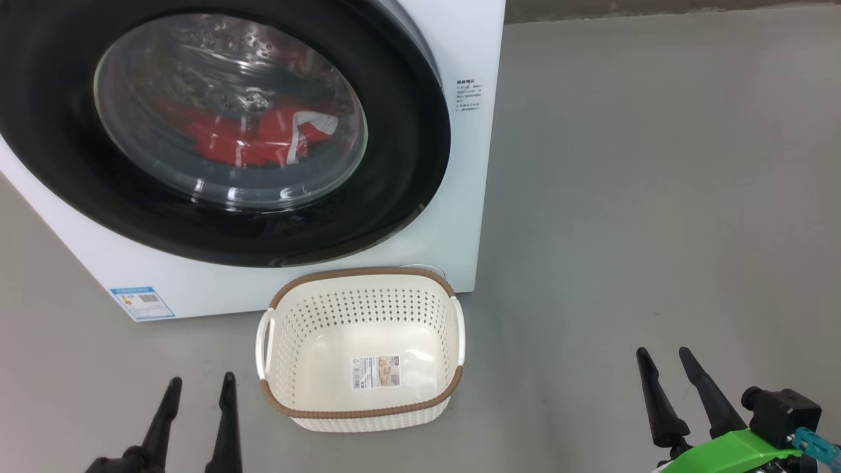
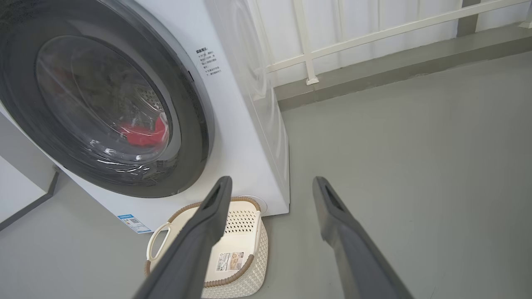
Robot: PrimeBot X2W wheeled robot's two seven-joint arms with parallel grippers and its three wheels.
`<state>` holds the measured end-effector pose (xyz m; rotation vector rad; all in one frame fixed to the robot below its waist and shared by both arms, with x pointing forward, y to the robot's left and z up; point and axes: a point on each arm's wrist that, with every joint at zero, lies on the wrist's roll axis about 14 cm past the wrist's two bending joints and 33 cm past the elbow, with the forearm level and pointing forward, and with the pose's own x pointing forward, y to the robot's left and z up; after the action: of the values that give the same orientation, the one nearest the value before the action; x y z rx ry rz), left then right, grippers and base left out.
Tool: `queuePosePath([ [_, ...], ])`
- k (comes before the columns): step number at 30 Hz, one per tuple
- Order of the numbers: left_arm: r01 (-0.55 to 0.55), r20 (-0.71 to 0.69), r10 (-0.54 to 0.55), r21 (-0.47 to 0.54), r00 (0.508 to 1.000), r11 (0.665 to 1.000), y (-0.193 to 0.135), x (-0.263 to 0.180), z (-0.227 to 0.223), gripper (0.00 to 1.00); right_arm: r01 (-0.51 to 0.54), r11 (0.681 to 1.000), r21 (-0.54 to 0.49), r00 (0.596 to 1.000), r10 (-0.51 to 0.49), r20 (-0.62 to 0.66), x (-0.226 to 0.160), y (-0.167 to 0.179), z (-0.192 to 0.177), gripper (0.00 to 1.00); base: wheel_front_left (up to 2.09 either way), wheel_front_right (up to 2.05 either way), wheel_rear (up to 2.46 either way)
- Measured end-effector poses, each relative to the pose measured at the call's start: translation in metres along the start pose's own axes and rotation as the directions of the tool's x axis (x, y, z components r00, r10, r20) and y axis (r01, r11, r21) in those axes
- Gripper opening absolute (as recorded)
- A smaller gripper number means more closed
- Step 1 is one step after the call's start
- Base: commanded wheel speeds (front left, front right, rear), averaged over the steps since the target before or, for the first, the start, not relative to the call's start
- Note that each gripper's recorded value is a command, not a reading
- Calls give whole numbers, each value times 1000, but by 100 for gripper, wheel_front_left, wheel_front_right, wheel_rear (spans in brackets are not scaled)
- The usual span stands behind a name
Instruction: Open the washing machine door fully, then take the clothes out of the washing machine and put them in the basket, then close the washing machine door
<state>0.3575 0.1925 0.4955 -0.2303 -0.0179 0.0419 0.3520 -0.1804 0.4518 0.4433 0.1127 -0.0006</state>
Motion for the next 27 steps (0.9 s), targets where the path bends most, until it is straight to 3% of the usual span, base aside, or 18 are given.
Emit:
queuePosePath([
  [18, 15, 6, -16, 171, 1000, 985, 6, -7, -4, 100, 24, 989, -146, 999, -18, 39, -10, -12, 7, 100, 0, 0, 0],
  [27, 32, -9, -31, 164, 999, 986, 8, -8, -9, 100, 52, 987, -149, 997, -44, 57, -15, -20, 11, 100, 0, 0, 0],
])
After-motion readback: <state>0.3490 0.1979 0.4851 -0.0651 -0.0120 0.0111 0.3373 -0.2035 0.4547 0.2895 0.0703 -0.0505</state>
